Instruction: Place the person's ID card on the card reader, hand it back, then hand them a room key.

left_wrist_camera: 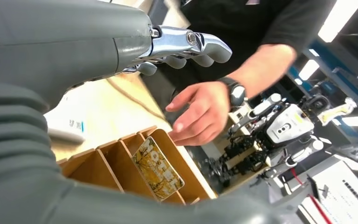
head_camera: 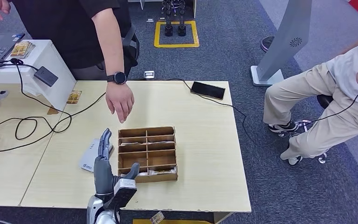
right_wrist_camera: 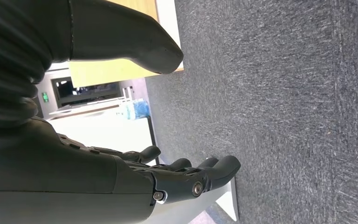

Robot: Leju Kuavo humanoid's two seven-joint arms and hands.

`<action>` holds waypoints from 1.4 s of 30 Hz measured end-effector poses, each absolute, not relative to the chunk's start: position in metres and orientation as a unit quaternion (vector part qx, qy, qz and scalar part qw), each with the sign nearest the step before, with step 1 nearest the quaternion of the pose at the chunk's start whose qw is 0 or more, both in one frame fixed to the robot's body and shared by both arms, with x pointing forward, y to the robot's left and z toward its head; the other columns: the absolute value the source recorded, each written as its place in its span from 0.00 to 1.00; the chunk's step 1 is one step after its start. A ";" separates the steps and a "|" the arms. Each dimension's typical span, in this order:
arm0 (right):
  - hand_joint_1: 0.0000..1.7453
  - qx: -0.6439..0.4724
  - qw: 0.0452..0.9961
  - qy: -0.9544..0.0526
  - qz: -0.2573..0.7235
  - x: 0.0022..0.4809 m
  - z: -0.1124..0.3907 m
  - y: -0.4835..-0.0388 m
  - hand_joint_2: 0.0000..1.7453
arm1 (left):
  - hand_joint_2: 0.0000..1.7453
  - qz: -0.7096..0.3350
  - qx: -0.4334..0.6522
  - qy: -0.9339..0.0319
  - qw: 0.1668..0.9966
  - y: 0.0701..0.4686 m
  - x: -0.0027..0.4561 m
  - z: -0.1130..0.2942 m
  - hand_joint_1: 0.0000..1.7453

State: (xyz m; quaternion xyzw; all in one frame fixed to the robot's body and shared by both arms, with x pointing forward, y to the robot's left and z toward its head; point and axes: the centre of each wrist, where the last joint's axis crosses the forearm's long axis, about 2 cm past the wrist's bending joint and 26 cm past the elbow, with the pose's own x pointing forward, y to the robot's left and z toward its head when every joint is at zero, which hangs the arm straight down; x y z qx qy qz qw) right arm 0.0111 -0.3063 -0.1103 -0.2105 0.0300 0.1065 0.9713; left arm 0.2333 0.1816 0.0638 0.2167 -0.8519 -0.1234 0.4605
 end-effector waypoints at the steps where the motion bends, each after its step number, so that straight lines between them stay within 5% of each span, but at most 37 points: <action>1: 0.00 -0.211 0.971 0.030 0.107 0.011 -0.110 -0.306 1.00 | 1.00 -0.105 0.202 -0.854 0.467 0.182 0.232 0.065 0.00; 10: 0.00 -0.217 0.970 0.030 0.105 0.008 -0.108 -0.301 1.00 | 1.00 0.041 -0.010 -0.878 0.476 0.180 0.224 0.104 0.00; 16: 0.00 -0.218 0.970 0.025 0.106 0.008 -0.107 -0.304 1.00 | 1.00 0.010 -0.109 -0.889 0.445 0.183 0.213 0.114 0.00; 33: 0.00 -0.223 0.969 0.028 0.107 0.005 -0.106 -0.312 1.00 | 1.00 -0.121 0.104 -0.902 0.401 0.216 0.194 0.100 0.00; 42: 0.00 -0.229 0.966 0.026 0.117 0.007 -0.107 -0.313 1.00 | 1.00 -0.279 0.253 -0.859 0.347 0.220 0.194 0.072 0.00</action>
